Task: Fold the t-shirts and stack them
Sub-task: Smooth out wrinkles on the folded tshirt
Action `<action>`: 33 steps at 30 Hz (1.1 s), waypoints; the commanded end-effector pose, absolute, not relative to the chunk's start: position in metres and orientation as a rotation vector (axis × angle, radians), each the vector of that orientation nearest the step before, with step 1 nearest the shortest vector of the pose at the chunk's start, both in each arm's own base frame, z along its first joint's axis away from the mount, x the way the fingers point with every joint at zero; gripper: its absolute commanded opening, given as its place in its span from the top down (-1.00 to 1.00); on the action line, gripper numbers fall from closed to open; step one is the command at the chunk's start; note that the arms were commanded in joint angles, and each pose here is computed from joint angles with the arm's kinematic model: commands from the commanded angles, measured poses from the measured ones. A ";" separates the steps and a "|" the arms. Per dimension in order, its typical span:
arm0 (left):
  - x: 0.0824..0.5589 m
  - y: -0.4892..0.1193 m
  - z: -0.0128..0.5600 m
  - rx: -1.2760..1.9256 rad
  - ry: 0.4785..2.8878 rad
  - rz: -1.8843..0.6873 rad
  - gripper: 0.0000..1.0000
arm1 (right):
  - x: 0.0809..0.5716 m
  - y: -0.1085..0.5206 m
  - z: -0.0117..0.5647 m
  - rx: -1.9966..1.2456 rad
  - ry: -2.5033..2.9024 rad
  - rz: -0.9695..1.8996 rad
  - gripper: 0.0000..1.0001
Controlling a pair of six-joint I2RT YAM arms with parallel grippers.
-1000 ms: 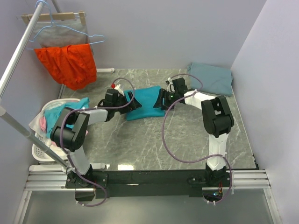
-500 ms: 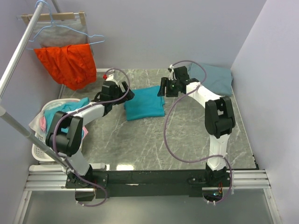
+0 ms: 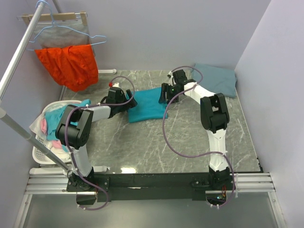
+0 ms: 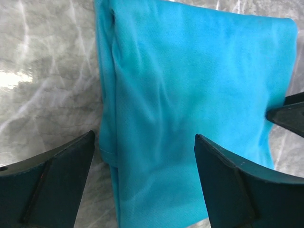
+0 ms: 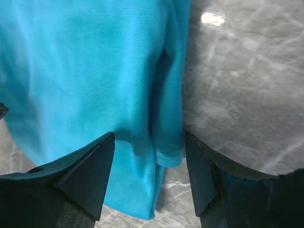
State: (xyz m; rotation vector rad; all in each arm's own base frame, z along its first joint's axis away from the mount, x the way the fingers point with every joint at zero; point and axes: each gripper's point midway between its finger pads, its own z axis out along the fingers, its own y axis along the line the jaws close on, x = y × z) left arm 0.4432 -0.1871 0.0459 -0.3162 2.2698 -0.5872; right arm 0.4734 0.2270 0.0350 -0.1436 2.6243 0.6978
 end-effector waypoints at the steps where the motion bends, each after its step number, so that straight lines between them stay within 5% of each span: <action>1: 0.444 -0.200 0.049 -0.313 2.259 -0.678 -0.80 | 0.474 0.242 0.045 -0.173 2.593 0.841 -0.33; 10: 0.422 -0.226 0.036 -0.345 2.270 -0.902 -0.39 | 0.450 0.273 0.035 -0.138 2.571 1.183 -0.02; 14: 0.420 -0.226 0.030 -0.363 2.285 -0.905 0.43 | 0.444 0.277 0.032 -0.081 2.554 1.300 0.59; 18: 0.421 -0.216 0.030 -0.370 2.292 -0.836 0.98 | 0.443 0.273 0.040 -0.045 2.513 1.348 1.00; 28: 0.401 -0.188 0.043 -0.308 2.275 -0.807 0.98 | 0.409 0.224 0.060 0.016 2.473 1.281 1.00; 30: 0.388 -0.194 0.045 -0.255 2.279 -0.864 0.96 | 0.402 0.223 0.059 -0.004 2.482 1.297 0.72; 31: 0.384 -0.196 0.045 -0.238 2.280 -0.884 0.89 | 0.400 0.224 0.060 -0.015 2.476 1.308 0.21; 33: 0.378 -0.203 0.044 -0.204 2.285 -0.936 0.44 | 0.398 0.222 0.057 -0.017 2.482 1.290 0.04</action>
